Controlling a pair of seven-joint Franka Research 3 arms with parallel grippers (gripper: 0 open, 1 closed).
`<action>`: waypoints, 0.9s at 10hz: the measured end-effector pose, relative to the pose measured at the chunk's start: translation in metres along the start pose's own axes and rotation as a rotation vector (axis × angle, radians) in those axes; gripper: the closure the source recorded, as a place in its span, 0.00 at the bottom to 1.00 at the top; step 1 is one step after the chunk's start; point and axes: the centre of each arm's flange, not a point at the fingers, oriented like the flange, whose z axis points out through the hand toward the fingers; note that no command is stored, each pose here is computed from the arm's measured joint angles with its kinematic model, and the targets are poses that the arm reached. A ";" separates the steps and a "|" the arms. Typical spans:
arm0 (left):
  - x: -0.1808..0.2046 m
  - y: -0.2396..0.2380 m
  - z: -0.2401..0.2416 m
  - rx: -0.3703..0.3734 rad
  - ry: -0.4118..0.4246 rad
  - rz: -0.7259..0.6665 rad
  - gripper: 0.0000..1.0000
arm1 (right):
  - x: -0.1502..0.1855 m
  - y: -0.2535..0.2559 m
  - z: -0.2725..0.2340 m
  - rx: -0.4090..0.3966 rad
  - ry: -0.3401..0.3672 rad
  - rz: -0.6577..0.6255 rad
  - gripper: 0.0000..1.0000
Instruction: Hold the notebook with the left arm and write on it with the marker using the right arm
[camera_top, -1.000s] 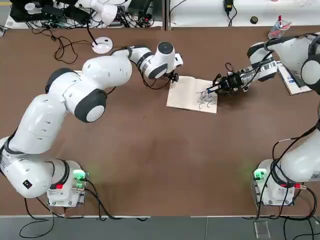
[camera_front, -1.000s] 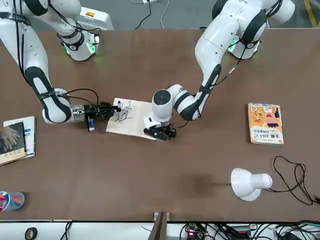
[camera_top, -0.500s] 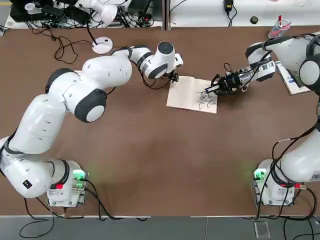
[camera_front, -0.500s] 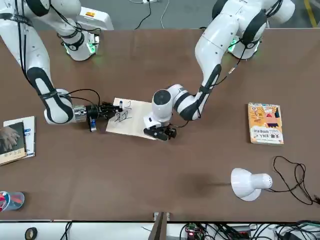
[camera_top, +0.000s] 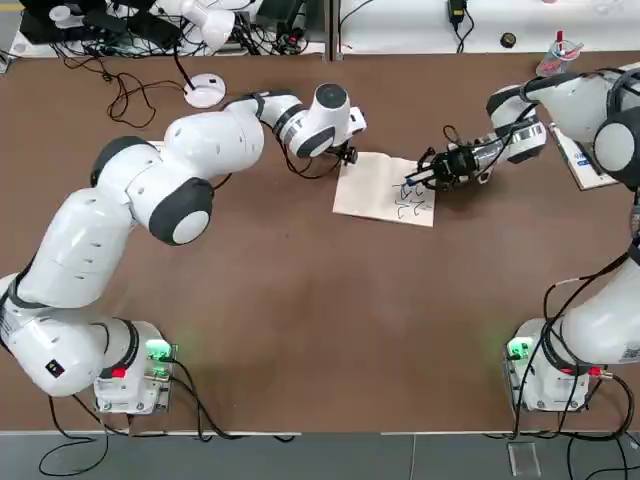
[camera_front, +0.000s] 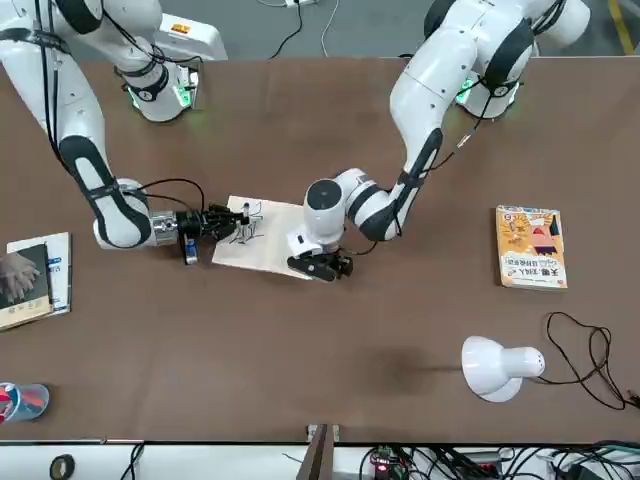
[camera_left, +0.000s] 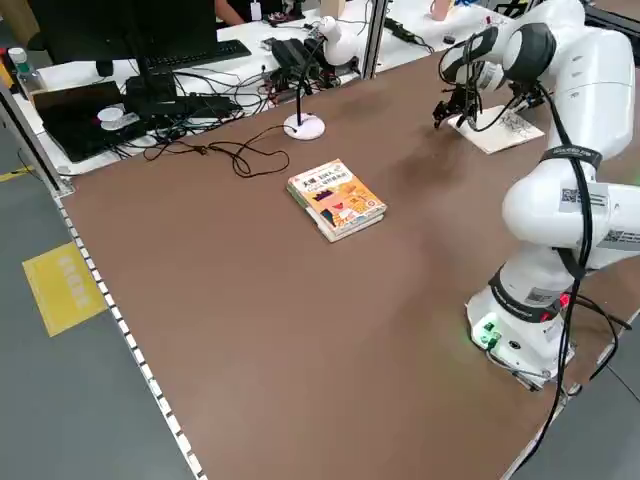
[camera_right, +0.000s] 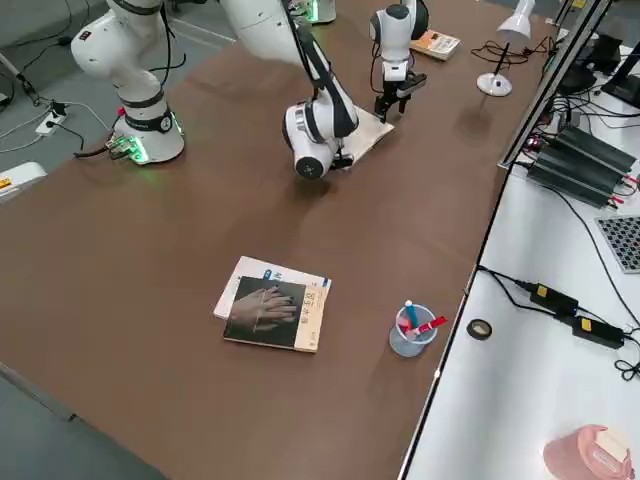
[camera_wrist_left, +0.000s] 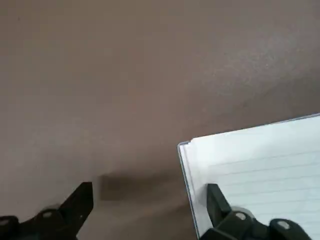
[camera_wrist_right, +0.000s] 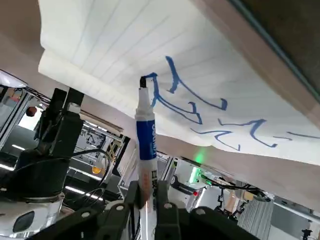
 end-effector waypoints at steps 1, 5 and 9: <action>0.000 0.000 0.000 0.000 0.000 0.000 0.00 | 0.000 0.000 0.002 0.004 -0.001 0.002 0.82; 0.000 0.000 0.000 0.000 0.000 0.000 0.00 | -0.002 -0.002 0.013 0.016 -0.008 0.007 0.82; 0.000 0.000 0.000 0.000 0.000 0.000 0.00 | -0.003 -0.004 0.024 0.024 -0.014 0.009 0.82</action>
